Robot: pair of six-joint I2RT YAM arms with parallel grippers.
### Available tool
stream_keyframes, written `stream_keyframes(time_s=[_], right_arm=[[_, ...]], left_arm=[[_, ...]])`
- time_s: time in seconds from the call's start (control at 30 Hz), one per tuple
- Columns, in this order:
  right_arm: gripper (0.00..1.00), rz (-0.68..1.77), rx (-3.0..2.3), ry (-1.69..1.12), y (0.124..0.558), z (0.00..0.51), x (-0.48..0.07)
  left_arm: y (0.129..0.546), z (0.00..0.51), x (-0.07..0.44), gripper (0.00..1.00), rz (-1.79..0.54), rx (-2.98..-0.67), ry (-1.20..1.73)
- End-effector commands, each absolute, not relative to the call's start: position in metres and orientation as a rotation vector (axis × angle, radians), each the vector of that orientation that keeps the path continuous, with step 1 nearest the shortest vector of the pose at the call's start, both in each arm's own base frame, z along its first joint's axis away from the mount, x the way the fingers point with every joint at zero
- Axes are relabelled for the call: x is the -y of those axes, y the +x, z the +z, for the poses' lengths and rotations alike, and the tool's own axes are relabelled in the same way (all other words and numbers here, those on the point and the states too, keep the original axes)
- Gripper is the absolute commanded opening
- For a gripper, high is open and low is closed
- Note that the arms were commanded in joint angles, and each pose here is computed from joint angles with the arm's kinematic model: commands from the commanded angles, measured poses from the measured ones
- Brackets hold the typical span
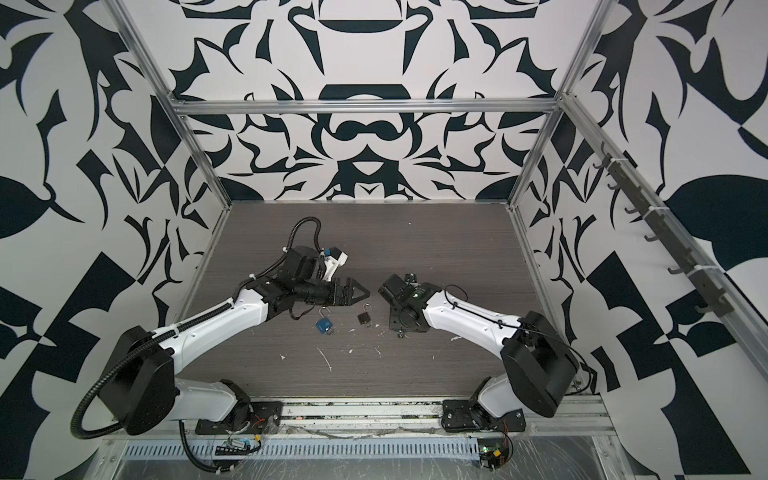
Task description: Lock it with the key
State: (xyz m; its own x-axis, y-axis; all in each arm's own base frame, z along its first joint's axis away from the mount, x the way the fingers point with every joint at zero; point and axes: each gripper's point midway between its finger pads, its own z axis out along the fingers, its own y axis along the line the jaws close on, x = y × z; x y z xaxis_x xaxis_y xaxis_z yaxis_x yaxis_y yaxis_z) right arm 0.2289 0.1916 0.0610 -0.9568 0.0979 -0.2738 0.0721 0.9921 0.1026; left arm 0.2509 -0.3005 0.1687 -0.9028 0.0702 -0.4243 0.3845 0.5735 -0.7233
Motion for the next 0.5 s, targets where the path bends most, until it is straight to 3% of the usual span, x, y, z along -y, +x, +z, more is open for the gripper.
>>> stream_keyframes(time_s=[0.0, 0.47], right_arm=[[0.58, 0.162, -2.817, 0.094, 0.239, 0.067, -0.201], [0.55, 0.13, -2.853, 0.063, 0.253, 0.043, -0.211]], left_arm=[[0.252, 0.172, 0.303, 0.99, -1.299, -2.415, 0.356], [0.253, 0.173, 0.303, 0.99, -1.305, -2.406, 0.344]])
